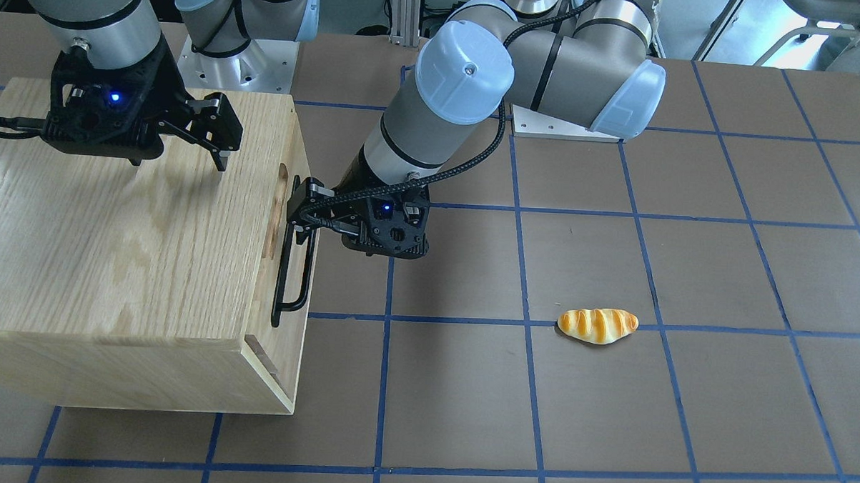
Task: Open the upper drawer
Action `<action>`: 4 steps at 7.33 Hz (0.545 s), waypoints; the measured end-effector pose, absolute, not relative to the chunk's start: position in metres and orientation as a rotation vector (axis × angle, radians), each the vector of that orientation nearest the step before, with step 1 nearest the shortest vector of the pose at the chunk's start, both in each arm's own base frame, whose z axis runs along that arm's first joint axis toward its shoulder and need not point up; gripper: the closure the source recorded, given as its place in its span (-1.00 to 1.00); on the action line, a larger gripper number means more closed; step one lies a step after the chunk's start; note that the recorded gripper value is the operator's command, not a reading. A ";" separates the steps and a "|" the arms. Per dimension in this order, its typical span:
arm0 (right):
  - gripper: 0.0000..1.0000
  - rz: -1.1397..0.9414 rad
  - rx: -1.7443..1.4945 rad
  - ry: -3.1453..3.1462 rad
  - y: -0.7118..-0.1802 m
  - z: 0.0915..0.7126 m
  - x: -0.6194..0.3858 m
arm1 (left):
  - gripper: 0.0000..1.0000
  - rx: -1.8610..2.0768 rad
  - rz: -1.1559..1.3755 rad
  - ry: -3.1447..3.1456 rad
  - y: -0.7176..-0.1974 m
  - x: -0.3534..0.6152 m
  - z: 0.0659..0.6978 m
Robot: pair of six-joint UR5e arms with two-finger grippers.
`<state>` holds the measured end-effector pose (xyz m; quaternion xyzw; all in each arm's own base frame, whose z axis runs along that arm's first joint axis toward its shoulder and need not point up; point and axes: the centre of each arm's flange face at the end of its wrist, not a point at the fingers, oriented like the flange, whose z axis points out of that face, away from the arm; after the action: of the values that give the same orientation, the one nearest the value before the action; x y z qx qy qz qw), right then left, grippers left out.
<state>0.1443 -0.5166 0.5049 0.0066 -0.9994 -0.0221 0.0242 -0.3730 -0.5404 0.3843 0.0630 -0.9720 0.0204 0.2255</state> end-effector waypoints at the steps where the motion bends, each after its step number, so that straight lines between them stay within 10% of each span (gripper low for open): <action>1: -1.00 -0.068 0.020 -3.092 -0.517 0.505 0.144 | -1.00 0.172 0.051 -2.681 -0.541 -0.374 0.380; 4: -1.00 -0.069 0.020 -3.092 -0.517 0.505 0.145 | -1.00 0.162 0.040 -2.687 -0.540 -0.380 0.373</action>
<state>0.1445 -0.5165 0.5047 0.0066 -0.9994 -0.0223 0.0242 -0.3797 -0.5405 0.3732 0.0588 -0.9729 0.0143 0.2230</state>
